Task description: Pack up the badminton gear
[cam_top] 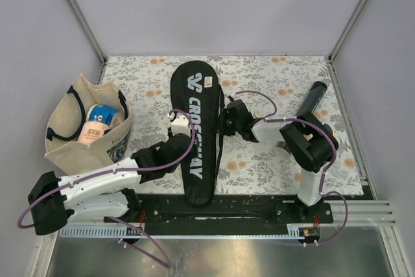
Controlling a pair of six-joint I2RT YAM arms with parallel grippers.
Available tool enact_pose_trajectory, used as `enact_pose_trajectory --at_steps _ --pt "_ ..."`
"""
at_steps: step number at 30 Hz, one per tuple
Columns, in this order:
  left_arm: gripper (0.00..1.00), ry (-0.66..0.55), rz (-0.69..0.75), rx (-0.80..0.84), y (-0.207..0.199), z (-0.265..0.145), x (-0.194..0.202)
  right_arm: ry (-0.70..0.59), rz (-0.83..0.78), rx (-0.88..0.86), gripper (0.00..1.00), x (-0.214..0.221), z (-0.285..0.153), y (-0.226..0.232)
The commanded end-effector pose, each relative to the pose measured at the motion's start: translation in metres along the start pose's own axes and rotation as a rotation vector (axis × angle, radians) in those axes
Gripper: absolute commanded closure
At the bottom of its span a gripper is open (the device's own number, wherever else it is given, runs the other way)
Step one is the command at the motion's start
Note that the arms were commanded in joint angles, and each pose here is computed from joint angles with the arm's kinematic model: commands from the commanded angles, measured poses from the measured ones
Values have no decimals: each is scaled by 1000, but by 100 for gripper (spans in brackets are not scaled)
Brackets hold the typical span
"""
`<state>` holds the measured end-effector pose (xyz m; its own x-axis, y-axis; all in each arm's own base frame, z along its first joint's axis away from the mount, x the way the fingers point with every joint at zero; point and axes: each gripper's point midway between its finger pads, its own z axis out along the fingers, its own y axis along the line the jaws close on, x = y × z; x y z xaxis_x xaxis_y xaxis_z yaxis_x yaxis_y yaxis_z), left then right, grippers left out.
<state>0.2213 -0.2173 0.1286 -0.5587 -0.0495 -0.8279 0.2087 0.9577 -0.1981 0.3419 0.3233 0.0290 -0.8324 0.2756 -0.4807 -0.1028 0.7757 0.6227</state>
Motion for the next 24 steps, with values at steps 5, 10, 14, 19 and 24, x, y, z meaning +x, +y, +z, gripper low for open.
enact_pose_trajectory --at_steps 5,10,14,19,24 --pt "46 -179 193 52 -18 -27 -23 -24 81 -144 100 -14 -30 41" --pt "43 -276 268 159 -39 -52 -30 -82 155 -265 100 -42 -77 87" --pt "38 -277 282 207 -45 -62 -26 -124 198 -296 100 -59 -106 108" --pt "34 -301 289 312 -64 -79 -12 -174 266 -253 100 -74 -130 111" --pt "33 -291 303 371 -76 -93 9 -281 334 -164 100 -93 -141 98"
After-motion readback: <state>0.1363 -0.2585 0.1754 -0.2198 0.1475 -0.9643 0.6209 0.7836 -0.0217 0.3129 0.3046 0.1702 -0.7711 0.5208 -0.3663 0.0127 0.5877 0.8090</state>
